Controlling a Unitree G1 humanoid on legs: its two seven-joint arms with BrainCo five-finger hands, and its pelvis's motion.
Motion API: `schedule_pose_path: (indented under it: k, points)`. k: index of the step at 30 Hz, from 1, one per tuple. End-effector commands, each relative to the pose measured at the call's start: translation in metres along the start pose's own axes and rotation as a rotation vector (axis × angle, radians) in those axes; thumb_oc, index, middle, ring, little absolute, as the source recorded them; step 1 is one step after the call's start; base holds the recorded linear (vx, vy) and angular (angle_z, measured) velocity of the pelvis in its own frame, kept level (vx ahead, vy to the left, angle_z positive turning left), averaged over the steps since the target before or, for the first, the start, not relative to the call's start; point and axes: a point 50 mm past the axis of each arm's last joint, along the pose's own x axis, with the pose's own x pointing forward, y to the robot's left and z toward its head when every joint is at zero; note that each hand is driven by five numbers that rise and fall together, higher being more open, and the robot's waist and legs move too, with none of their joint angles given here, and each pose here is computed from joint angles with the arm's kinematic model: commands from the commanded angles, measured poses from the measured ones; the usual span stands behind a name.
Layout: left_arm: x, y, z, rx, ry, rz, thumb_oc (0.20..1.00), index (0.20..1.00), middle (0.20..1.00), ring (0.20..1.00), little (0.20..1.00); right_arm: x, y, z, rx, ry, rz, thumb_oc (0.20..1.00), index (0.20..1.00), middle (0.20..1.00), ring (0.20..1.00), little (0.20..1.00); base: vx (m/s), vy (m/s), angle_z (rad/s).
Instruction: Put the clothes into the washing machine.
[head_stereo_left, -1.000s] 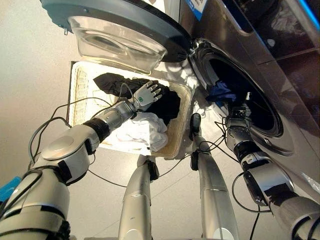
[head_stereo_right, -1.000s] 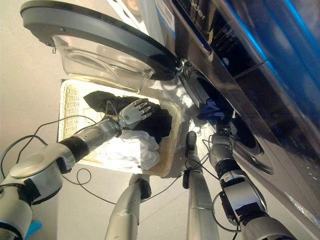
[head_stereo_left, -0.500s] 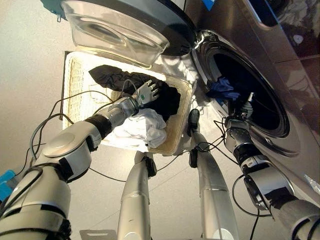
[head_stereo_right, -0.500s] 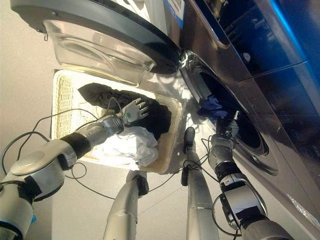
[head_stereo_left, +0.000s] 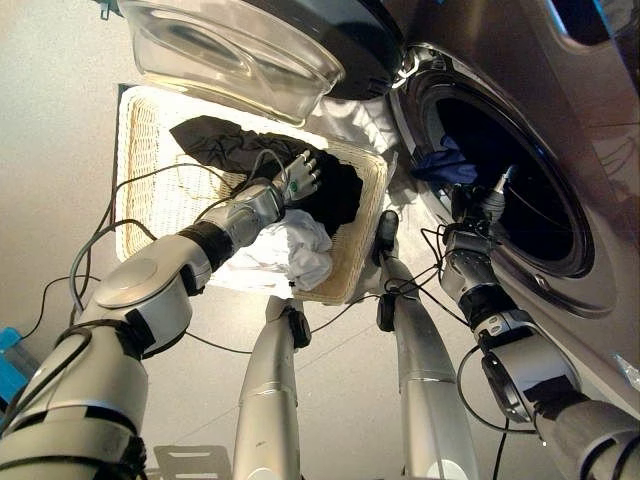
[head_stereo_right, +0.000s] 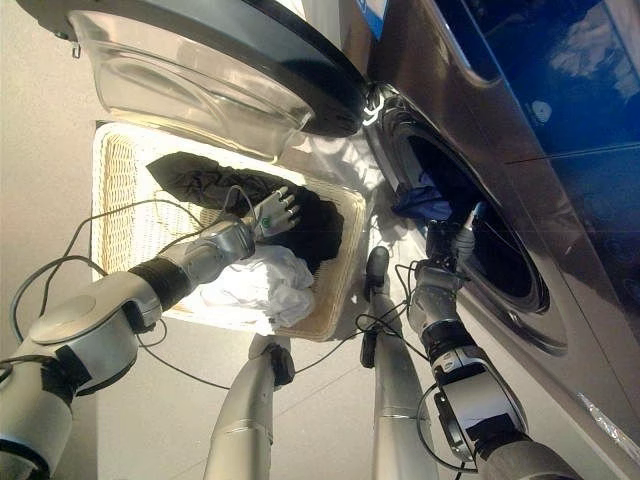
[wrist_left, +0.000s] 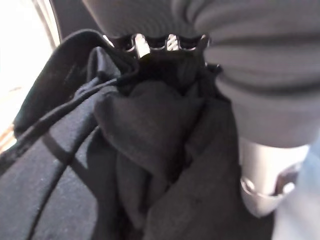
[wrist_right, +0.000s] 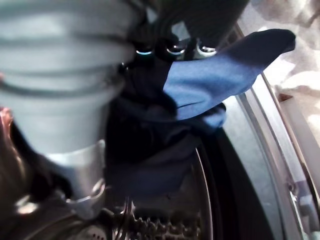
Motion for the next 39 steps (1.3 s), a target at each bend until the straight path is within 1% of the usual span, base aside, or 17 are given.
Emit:
schedule_pose_path:
  k: [1,2,3,6,14,16,17,20,23,24,25,33,35,36,37,38,39]
  points:
    - [-0.02,-0.061,-0.03,0.006,0.153,-0.383,1.0,1.0,1.0,1.0,1.0,-0.005,0.004,-0.005,0.056,-0.034,0.037,1.0,1.0,1.0,1.0,1.0,0.0,0.0,0.0]
    - [-0.02,-0.061,-0.03,0.006,0.153,-0.383,1.0,1.0,1.0,1.0,1.0,-0.005,0.004,-0.005,0.056,-0.034,0.037,1.0,1.0,1.0,1.0,1.0,0.0,0.0,0.0]
    - [-0.022,-0.067,-0.027,-0.078,0.166,-0.441,0.206,0.206,0.206,0.206,0.206,-0.007,0.006,-0.009,0.07,-0.023,0.061,1.0,1.0,1.0,1.0,1.0,0.0,0.0,0.0]
    - [-0.022,-0.068,-0.024,-0.117,0.148,-0.439,0.2,0.2,0.2,0.2,0.2,-0.009,0.008,-0.011,0.081,-0.017,0.082,1.0,1.0,1.0,1.0,1.0,0.0,0.0,0.0]
    - [-0.018,-0.059,-0.02,-0.157,0.1,-0.307,0.2,0.2,0.2,0.2,0.2,-0.009,0.01,-0.013,0.097,-0.01,0.086,1.0,1.0,1.0,1.0,1.0,0.0,0.0,0.0]
    - [-0.019,-0.06,-0.023,-0.196,0.11,-0.266,0.2,0.2,0.2,0.2,0.2,-0.009,0.008,-0.011,0.096,-0.009,0.08,1.0,1.0,1.0,1.0,1.0,0.0,0.0,0.0]
    - [-0.019,-0.059,-0.024,-0.234,0.121,-0.212,0.2,0.2,0.2,0.2,0.2,-0.009,0.007,-0.01,0.095,-0.007,0.072,1.0,1.0,1.0,1.0,1.0,0.0,0.0,0.0]
    - [-0.021,-0.057,-0.028,-0.279,0.142,-0.153,0.2,0.2,0.2,0.2,0.2,-0.01,0.006,-0.008,0.094,-0.007,0.066,1.0,1.0,1.0,1.0,1.0,0.0,0.0,0.0]
    - [-0.025,-0.058,-0.036,-0.381,0.199,-0.063,0.2,0.2,0.2,0.2,0.2,-0.01,0.005,-0.004,0.088,-0.007,0.055,1.0,1.0,1.0,1.0,1.0,-0.01,0.006,0.01]
    - [-0.025,-0.058,-0.036,-0.382,0.199,-0.062,0.2,0.2,0.2,0.2,0.2,-0.011,0.005,-0.004,0.088,-0.007,0.054,1.0,1.0,1.0,1.0,1.0,0.0,0.0,0.0]
    - [-0.027,-0.058,-0.039,-0.419,0.22,-0.021,0.2,0.2,0.2,0.2,0.2,-0.01,0.005,-0.002,0.084,-0.007,0.053,1.0,1.0,1.0,1.0,1.0,0.0,0.0,0.0]
    - [-0.035,-0.06,-0.042,-0.555,0.28,0.146,0.2,0.2,0.2,0.2,0.2,-0.01,0.003,0.003,0.081,0.003,0.022,1.0,1.0,1.0,1.0,1.0,-0.01,0.01,0.02]
    - [-0.039,-0.059,-0.045,-0.706,0.364,0.247,0.2,0.2,0.2,0.2,0.2,-0.011,0.002,0.002,0.069,0.013,0.005,1.0,1.0,1.0,1.0,1.0,0.0,0.003,0.02]
    - [-0.039,-0.059,-0.045,-0.728,0.373,0.259,0.2,0.2,0.2,0.2,0.2,-0.012,0.001,0.002,0.065,0.015,0.002,1.0,1.0,1.0,1.0,1.0,0.0,0.0,0.0]
    - [-0.042,-0.058,-0.045,-0.889,0.436,0.343,0.2,0.2,0.2,0.2,0.2,-0.014,-0.001,0.002,0.015,0.024,-0.003,1.0,1.0,1.0,1.0,1.0,0.0,0.0,0.0]
    - [-0.043,-0.058,-0.044,-0.92,0.449,0.361,0.2,0.2,0.2,0.2,0.2,-0.014,-0.001,0.001,-0.002,0.028,-0.004,1.0,1.0,1.0,1.0,1.0,0.0,0.0,0.0]
    - [-0.046,-0.059,-0.042,-1.057,0.502,0.418,0.2,0.2,0.2,0.2,0.2,-0.017,0.0,-0.001,-0.099,0.045,0.0,1.0,1.0,1.0,1.0,1.0,0.0,0.0,0.0]
